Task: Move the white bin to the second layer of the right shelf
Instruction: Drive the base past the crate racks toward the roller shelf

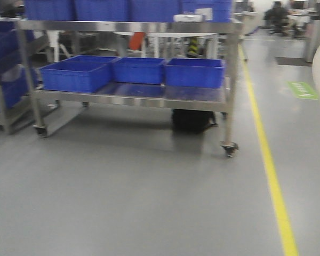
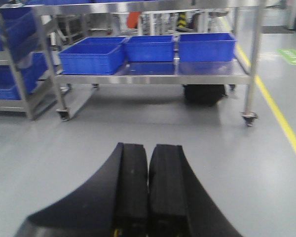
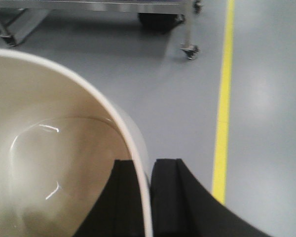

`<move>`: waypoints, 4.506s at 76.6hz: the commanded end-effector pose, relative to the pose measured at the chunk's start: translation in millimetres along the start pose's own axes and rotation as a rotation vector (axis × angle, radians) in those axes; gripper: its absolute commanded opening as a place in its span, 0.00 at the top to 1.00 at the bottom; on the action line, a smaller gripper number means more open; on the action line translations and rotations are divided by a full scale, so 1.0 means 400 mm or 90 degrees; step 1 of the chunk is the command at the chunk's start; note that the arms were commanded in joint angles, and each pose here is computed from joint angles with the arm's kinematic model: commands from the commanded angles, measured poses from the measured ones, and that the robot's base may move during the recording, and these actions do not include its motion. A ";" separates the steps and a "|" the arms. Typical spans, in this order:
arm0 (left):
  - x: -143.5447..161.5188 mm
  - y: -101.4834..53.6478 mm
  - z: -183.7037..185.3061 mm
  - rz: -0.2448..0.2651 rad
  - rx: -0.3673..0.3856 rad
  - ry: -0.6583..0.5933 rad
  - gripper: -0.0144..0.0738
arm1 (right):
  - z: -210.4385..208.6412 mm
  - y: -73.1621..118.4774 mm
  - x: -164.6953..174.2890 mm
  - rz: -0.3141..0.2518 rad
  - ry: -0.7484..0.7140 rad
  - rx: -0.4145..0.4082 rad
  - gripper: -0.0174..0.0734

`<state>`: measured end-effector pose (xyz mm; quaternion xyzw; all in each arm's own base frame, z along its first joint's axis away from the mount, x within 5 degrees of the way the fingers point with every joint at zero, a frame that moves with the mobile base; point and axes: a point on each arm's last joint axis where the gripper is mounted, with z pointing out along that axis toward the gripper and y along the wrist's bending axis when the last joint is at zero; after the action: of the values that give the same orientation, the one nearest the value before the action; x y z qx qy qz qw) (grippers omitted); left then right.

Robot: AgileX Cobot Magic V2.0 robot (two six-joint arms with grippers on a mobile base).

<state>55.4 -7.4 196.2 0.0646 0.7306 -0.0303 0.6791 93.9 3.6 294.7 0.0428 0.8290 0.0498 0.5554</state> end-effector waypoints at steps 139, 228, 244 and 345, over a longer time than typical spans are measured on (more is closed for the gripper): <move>0.010 -0.001 0.003 -0.003 0.000 -0.040 0.74 | -0.012 0.005 -0.045 -0.003 -0.078 -0.006 0.78; 0.010 -0.001 0.003 -0.003 0.000 -0.040 0.74 | -0.012 0.005 -0.045 -0.003 -0.078 -0.006 0.78; 0.010 -0.001 0.003 -0.003 0.000 -0.040 0.74 | -0.012 0.005 -0.045 -0.003 -0.078 -0.006 0.78; 0.010 -0.001 0.003 -0.003 0.000 -0.040 0.74 | -0.012 0.005 -0.045 -0.003 -0.078 -0.006 0.78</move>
<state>55.4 -7.4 196.2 0.0646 0.7306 -0.0303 0.6791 93.8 3.5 294.6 0.0425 0.8294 0.0490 0.5548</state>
